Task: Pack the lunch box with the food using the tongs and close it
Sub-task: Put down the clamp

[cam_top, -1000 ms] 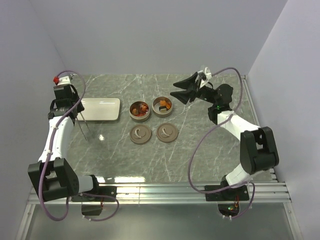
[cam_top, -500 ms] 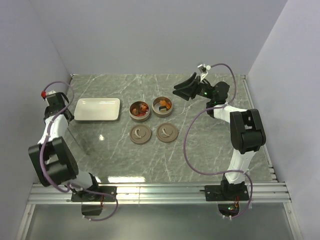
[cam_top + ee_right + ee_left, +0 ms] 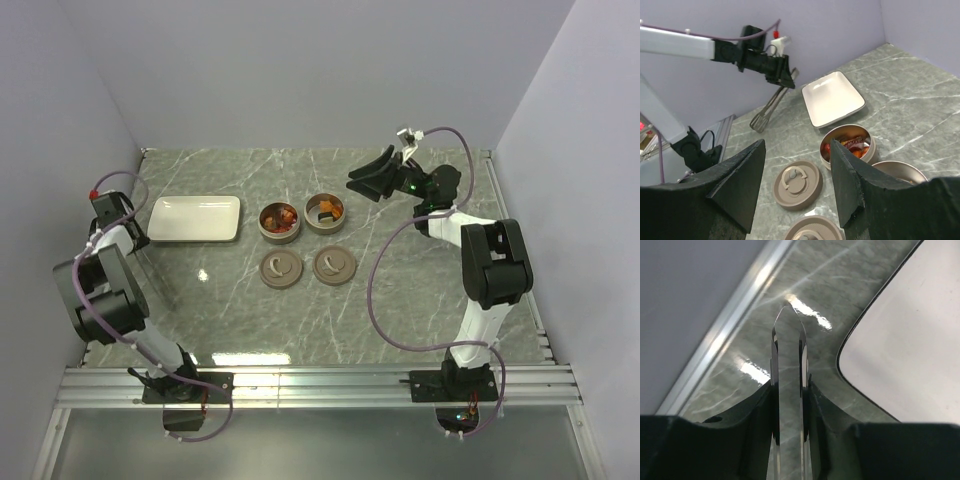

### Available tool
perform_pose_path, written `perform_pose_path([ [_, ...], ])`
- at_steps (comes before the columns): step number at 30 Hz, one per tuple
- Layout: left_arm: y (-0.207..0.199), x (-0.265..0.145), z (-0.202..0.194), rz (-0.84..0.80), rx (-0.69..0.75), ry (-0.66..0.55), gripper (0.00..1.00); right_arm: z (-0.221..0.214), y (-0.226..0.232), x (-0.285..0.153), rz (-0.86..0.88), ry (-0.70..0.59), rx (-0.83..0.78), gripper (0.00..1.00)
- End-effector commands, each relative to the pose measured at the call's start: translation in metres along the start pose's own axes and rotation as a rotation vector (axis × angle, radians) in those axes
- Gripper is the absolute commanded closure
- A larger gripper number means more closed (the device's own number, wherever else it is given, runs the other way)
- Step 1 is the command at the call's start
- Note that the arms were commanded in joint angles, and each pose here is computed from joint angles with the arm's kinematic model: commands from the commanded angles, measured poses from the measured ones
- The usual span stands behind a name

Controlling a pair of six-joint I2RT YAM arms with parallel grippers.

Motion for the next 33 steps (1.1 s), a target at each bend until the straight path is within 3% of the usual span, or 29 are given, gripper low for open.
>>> perform_pose_path([
  [1, -0.007, 0.018, 0.006, -0.096, 0.018, 0.007, 0.65, 0.047, 0.036, -0.002, 0.119, -0.140, -0.412, 0.39],
  [5, -0.005, 0.040, -0.007, -0.061, 0.001, 0.097, 0.65, 0.046, 0.039, -0.004, 0.094, -0.135, -0.417, 0.38],
  [9, -0.006, 0.043, -0.008, -0.082, -0.017, 0.107, 0.64, 0.046, 0.043, -0.006, 0.089, -0.136, -0.427, 0.38],
  [20, -0.006, 0.040, -0.004, -0.046, -0.059, 0.114, 0.42, 0.046, 0.044, -0.005, 0.098, -0.136, -0.422, 0.38],
  [33, 0.002, 0.017, 0.009, 0.045, -0.079, 0.044, 0.34, 0.047, 0.040, -0.003, 0.100, -0.132, -0.409, 0.38],
])
Point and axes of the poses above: each gripper's point midway between its finger pads, its own x axis out along the fingers, its own y axis along the line the jaws close on, z = x × y, the point moved 9 cm from there along -x, back along the fingers, and after that the axes turned 9 degrees about -x, right-handed, at the moved point
